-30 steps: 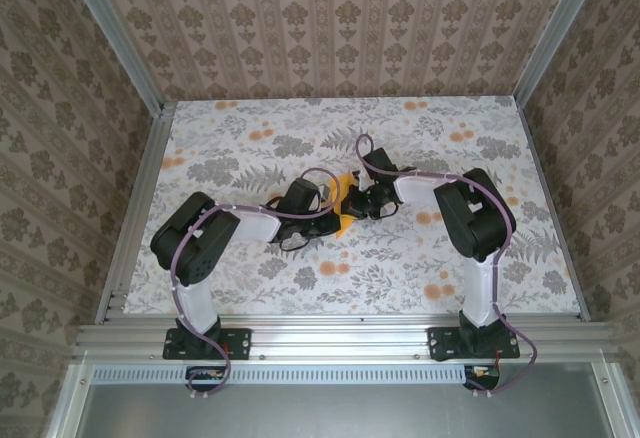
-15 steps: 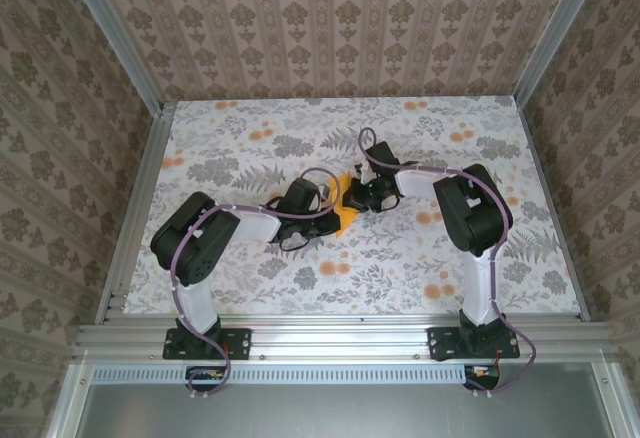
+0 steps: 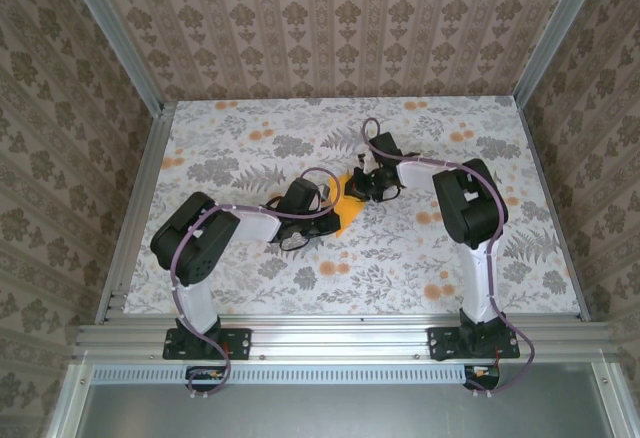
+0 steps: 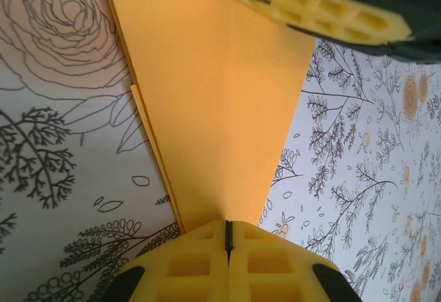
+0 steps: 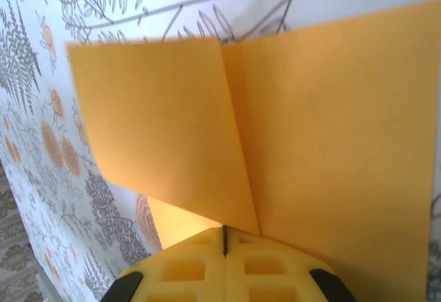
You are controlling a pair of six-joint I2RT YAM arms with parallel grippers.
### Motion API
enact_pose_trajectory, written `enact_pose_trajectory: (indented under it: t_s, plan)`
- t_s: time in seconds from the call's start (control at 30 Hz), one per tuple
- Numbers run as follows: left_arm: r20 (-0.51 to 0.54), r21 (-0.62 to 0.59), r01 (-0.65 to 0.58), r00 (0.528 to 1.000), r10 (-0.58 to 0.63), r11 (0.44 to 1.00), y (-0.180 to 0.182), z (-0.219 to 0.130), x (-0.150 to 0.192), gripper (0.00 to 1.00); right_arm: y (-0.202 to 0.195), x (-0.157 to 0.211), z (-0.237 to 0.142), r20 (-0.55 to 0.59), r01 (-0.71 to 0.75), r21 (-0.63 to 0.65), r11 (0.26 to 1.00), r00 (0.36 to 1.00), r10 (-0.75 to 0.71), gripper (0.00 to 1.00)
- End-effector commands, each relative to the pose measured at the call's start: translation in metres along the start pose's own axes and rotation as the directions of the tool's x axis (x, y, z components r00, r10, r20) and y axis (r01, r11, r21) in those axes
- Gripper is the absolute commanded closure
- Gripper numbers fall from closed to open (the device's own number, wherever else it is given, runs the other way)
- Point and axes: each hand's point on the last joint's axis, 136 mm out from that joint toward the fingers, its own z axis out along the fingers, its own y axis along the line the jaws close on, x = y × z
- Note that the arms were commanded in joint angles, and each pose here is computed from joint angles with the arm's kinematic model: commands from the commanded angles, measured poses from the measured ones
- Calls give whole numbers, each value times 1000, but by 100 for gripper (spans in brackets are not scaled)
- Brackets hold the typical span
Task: Fold a paper plane with a square sheet of paper (pick it up from the middle)
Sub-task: Fourth fold the wing at the center of the table.
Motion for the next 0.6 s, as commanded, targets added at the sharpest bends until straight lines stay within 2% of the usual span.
enact_pose_trajectory:
  t_s: [0.0, 0.57]
  plan:
    - [-272, -226, 68, 953, -130, 972, 63, -5, 89, 100, -50, -65, -12, 224, -22, 164, 986, 974, -16, 100]
    - [-281, -217, 55, 953, -116, 975, 60, -6, 91, 100, -49, -106, -22, 285, -78, 141, 987, 958, 35, 98]
